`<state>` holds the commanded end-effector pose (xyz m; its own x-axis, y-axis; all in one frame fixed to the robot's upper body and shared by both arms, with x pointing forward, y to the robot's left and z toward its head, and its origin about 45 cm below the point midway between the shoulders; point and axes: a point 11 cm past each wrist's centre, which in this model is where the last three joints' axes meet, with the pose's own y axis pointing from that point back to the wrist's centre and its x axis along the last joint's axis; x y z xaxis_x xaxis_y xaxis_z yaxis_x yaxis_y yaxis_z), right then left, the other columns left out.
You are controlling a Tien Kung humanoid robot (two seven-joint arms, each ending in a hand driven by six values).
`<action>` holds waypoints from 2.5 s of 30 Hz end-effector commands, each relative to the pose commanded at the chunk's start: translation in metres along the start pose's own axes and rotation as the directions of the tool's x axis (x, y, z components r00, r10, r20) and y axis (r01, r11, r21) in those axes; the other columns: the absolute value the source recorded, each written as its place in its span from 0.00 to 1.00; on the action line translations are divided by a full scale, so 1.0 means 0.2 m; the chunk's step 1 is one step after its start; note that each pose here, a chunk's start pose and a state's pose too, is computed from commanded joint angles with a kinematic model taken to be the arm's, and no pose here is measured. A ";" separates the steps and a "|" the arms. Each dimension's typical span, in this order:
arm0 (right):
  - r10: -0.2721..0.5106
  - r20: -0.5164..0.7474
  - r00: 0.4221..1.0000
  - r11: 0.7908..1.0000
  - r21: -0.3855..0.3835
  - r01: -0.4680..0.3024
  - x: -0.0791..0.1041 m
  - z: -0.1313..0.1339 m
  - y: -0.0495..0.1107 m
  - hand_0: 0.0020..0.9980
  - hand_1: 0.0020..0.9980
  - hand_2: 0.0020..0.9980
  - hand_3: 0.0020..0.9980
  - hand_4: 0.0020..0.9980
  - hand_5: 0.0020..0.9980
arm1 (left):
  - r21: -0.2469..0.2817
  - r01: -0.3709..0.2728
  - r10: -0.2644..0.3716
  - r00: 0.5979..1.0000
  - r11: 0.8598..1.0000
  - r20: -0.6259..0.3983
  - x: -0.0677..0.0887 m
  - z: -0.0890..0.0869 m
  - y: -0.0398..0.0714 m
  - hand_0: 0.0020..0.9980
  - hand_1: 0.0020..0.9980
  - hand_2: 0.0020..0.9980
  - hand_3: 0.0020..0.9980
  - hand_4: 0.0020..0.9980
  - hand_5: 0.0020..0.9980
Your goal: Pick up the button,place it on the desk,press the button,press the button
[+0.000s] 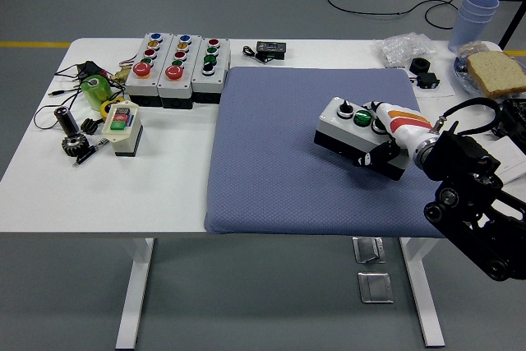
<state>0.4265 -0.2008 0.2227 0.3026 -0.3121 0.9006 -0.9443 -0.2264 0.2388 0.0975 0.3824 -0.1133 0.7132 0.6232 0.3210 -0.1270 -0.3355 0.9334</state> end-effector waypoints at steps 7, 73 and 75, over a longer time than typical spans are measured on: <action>-0.033 -0.061 0.998 0.975 0.217 0.046 -0.07 -0.13 0.01 0.08 0.16 0.50 0.60 0.66 0.06 | -0.001 -0.001 0.001 1.000 1.000 -0.001 0.00 0.00 0.00 0.65 0.63 0.63 0.56 0.33 0.85; 0.142 0.077 0.987 0.885 0.437 -0.162 0.06 -0.30 0.21 0.88 0.77 0.91 0.97 0.93 0.07 | 0.005 0.008 -0.008 1.000 1.000 0.009 -0.02 -0.02 0.00 0.65 0.63 0.63 0.56 0.33 0.86; 0.216 0.135 0.967 0.864 0.435 -0.254 0.11 -0.28 0.24 0.88 0.77 0.91 0.97 0.93 0.07 | 0.005 0.008 -0.008 1.000 1.000 0.007 -0.02 -0.02 0.00 0.65 0.63 0.63 0.56 0.33 0.86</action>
<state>0.3799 -0.1657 0.2740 0.1064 -0.4754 0.8733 -0.8364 -0.5177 -0.1800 0.0920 0.3826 -0.1145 0.7191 0.6206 0.3127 -0.1183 -0.3341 0.9351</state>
